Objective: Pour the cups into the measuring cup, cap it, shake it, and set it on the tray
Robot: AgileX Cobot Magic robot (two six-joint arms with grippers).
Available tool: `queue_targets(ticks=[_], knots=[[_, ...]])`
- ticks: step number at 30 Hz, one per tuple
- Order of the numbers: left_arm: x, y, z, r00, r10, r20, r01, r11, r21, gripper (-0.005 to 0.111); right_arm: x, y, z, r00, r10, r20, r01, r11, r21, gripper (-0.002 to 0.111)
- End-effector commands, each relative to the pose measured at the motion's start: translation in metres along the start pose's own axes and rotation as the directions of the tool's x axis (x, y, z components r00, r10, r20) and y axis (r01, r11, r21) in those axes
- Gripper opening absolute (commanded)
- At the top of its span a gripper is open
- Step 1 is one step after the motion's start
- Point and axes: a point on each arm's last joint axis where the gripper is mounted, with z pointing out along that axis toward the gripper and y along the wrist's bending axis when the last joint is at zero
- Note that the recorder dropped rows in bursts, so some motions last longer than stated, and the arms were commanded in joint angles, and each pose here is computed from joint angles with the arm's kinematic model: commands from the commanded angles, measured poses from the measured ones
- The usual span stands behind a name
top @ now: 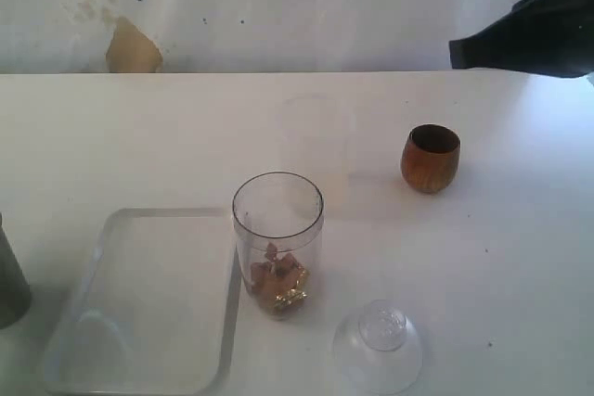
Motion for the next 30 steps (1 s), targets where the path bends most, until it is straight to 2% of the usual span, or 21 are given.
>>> queue_targets(ticks=[1, 4, 9, 14, 16, 21, 24, 30], knots=[[0.002, 0.000, 0.000, 1.000, -0.002, -0.001, 0.002, 1.000, 0.002, 0.000, 0.006, 0.009, -0.021, 1.000, 0.003, -0.020, -0.004, 0.999, -0.039, 0.000], [0.002, 0.000, 0.000, 1.000, -0.002, -0.001, 0.002, 1.000, 0.002, 0.000, 0.015, 0.018, -0.031, 0.999, -0.010, -0.054, 0.005, 0.996, -0.091, 0.000], [0.002, 0.000, 0.000, 1.000, -0.002, -0.001, 0.002, 1.000, 0.002, 0.000, 0.034, 0.036, -0.033, 0.968, -0.108, -0.225, 0.053, 0.970, -0.239, 0.000], [0.002, 0.000, 0.000, 1.000, -0.002, -0.001, 0.002, 1.000, 0.002, 0.000, 0.037, 0.041, -0.033, 0.961, -0.119, -0.252, 0.044, 0.958, -0.285, 0.000], [0.002, 0.000, 0.000, 1.000, -0.002, -0.001, 0.002, 1.000, 0.002, 0.000, 0.037, 0.040, -0.040, 0.967, -0.137, -0.215, 0.066, 0.950, -0.305, 0.000], [0.002, 0.000, 0.000, 1.000, -0.002, -0.001, 0.002, 1.000, 0.002, 0.000, 0.039, 0.032, -0.083, 0.999, -0.004, 0.039, 0.016, 0.949, -0.315, 0.000], [0.002, 0.000, 0.000, 1.000, -0.002, -0.001, 0.002, 1.000, 0.002, 0.000, 0.048, 0.024, -0.109, 0.983, 0.042, 0.181, 0.016, 0.953, -0.304, 0.000], [0.002, 0.000, 0.000, 1.000, -0.002, -0.001, 0.002, 1.000, 0.002, 0.000, 0.072, 0.014, -0.147, 0.927, 0.107, 0.360, 0.006, 0.955, -0.298, 0.000]])
